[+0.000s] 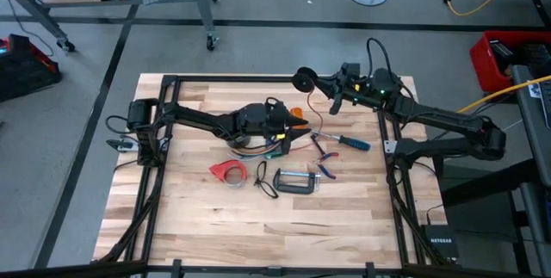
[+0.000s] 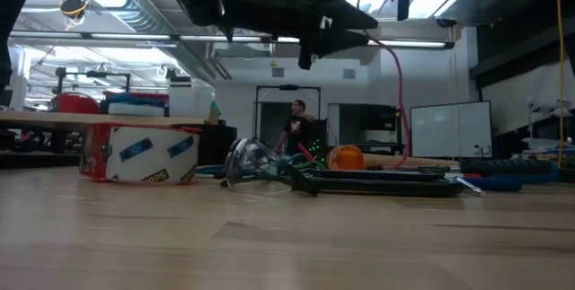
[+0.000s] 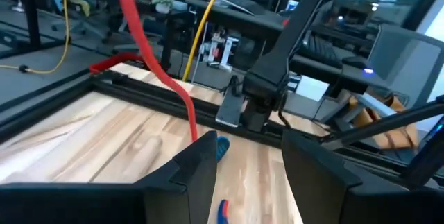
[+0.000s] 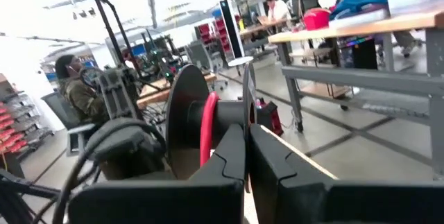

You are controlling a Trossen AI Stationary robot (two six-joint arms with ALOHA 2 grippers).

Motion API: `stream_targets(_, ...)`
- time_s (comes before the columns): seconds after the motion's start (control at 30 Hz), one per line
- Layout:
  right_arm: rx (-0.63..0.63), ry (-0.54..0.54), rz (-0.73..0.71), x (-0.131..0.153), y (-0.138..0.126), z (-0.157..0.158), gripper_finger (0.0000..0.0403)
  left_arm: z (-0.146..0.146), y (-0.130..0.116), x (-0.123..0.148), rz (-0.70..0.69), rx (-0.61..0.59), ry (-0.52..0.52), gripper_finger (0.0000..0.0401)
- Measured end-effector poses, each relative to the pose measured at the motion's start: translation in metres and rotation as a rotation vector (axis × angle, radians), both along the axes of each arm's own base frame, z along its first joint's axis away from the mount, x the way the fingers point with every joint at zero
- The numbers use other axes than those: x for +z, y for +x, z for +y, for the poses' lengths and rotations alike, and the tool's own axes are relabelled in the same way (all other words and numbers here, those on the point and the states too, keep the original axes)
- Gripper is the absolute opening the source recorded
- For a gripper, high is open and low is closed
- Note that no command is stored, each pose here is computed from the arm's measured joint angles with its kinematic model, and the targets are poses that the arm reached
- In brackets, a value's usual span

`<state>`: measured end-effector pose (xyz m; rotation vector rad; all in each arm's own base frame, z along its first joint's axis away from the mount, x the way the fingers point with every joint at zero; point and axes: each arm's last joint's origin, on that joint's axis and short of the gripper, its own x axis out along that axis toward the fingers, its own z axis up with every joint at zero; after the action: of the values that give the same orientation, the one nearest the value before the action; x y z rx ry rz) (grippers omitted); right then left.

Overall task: Coil cords
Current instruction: Coil the red wire

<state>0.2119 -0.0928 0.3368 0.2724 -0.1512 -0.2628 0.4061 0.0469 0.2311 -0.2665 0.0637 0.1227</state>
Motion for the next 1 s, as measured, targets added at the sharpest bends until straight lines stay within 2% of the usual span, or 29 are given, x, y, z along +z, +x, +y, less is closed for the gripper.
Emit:
stream_targets(0.27, 0.058, -0.016, -0.082, 0.000, 0.013, -0.004, 0.0005, 0.003, 0.000, -0.001, 0.019, 0.070, 0.034, 0.0155)
stream_targets(0.67, 0.124, -0.037, -0.140, 0.004, 0.020, 0.012, 0.0005, 0.007, -0.001, -0.001, 0.033, 0.160, 0.100, 0.0155)
stream_targets(1.0, 0.106, -0.049, -0.149, 0.004, 0.026, 0.025, 0.0005, 0.001, 0.000, 0.003, -0.011, 0.126, 0.120, 0.0155)
